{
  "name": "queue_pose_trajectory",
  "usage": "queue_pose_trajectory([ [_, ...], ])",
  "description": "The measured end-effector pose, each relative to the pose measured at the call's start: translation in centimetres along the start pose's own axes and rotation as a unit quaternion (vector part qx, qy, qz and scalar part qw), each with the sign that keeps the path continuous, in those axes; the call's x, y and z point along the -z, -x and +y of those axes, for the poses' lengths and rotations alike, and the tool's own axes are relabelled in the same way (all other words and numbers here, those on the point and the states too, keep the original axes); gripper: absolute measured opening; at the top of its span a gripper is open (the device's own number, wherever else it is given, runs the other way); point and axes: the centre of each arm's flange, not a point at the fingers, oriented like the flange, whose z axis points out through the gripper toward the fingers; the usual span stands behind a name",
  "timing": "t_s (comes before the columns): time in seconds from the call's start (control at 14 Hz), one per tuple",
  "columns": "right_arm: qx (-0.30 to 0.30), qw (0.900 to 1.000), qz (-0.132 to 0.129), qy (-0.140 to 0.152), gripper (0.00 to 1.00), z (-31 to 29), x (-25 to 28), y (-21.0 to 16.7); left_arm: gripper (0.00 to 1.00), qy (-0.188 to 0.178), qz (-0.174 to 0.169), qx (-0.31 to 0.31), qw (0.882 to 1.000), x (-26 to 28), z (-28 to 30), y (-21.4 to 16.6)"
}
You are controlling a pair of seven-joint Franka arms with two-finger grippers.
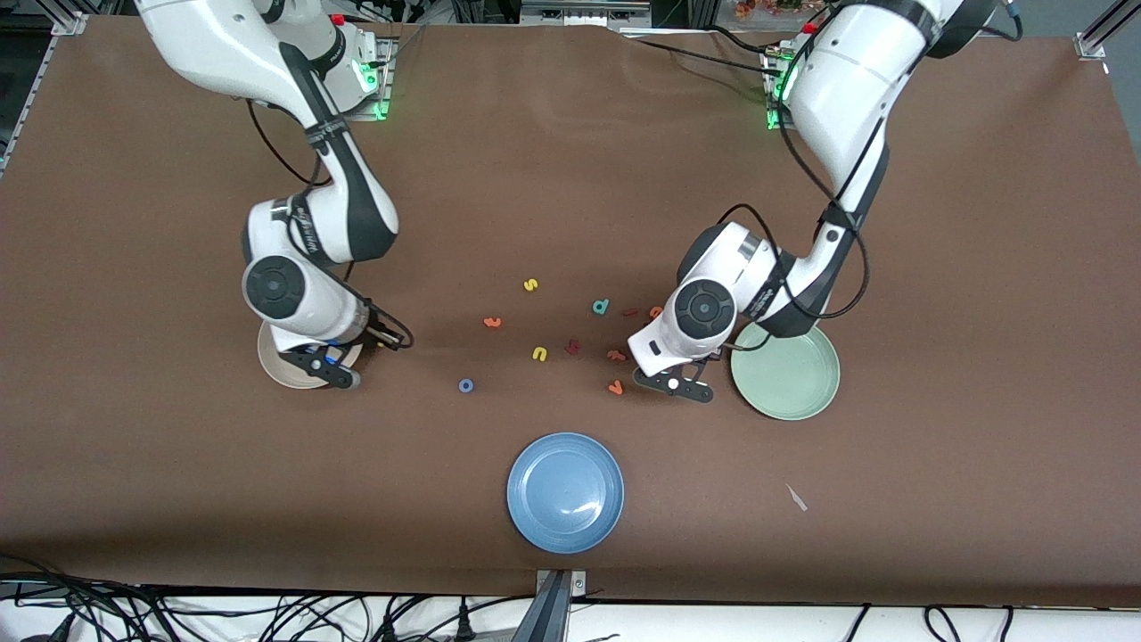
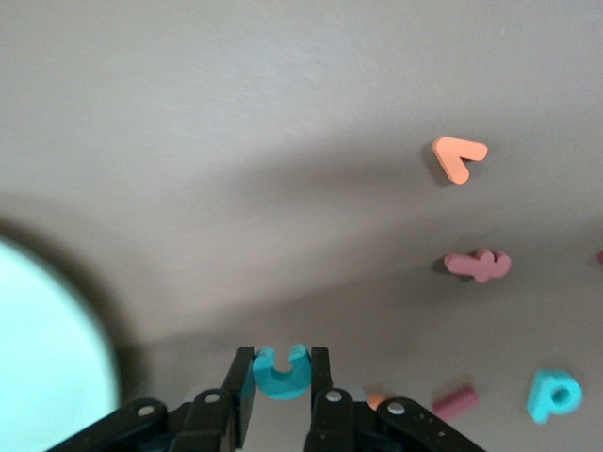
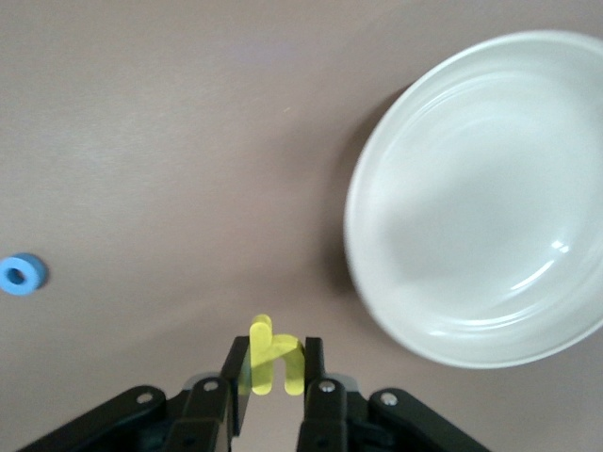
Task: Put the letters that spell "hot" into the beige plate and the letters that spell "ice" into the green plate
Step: 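Drop the yellow h into the beige plate while the left gripper carries the c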
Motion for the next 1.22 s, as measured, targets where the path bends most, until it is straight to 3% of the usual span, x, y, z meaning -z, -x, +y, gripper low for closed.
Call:
queue_pose_trajectory([
  [0.29, 0.052, 0.999, -0.004, 0.014, 0.26, 4.5, -0.8, -1.2, 0.25, 0.009, -0.004, 0.04, 0.999, 3.5, -5.0, 0.0],
  [0.5, 0.09, 0.996, 0.022, 0.014, 0.26, 8.6, -3.4, -2.2, 0.25, 0.011, -0.009, 0.061, 0.998, 4.0, -8.1, -0.1],
  [0.57, 0.1, 0.994, 0.028, 0.014, 0.3, 9.6, -4.3, -2.2, 0.25, 0.011, -0.01, 0.065, 0.998, 4.3, -8.7, -0.1],
  [0.72, 0.106, 0.994, 0.029, 0.013, 0.5, 10.2, -5.1, -1.9, 0.25, 0.011, -0.011, 0.073, 0.997, 4.9, -9.8, 0.0],
  [1.07, 0.066, 0.997, 0.012, -0.041, 1.0, 8.1, -2.3, -1.7, 0.25, 0.014, -0.017, 0.112, 0.993, 6.4, -15.4, 0.3],
  [1.22, 0.054, 0.997, 0.014, -0.048, 1.0, 6.5, -1.2, -1.4, 0.25, 0.016, -0.015, 0.125, 0.992, 6.7, -17.8, 0.4],
])
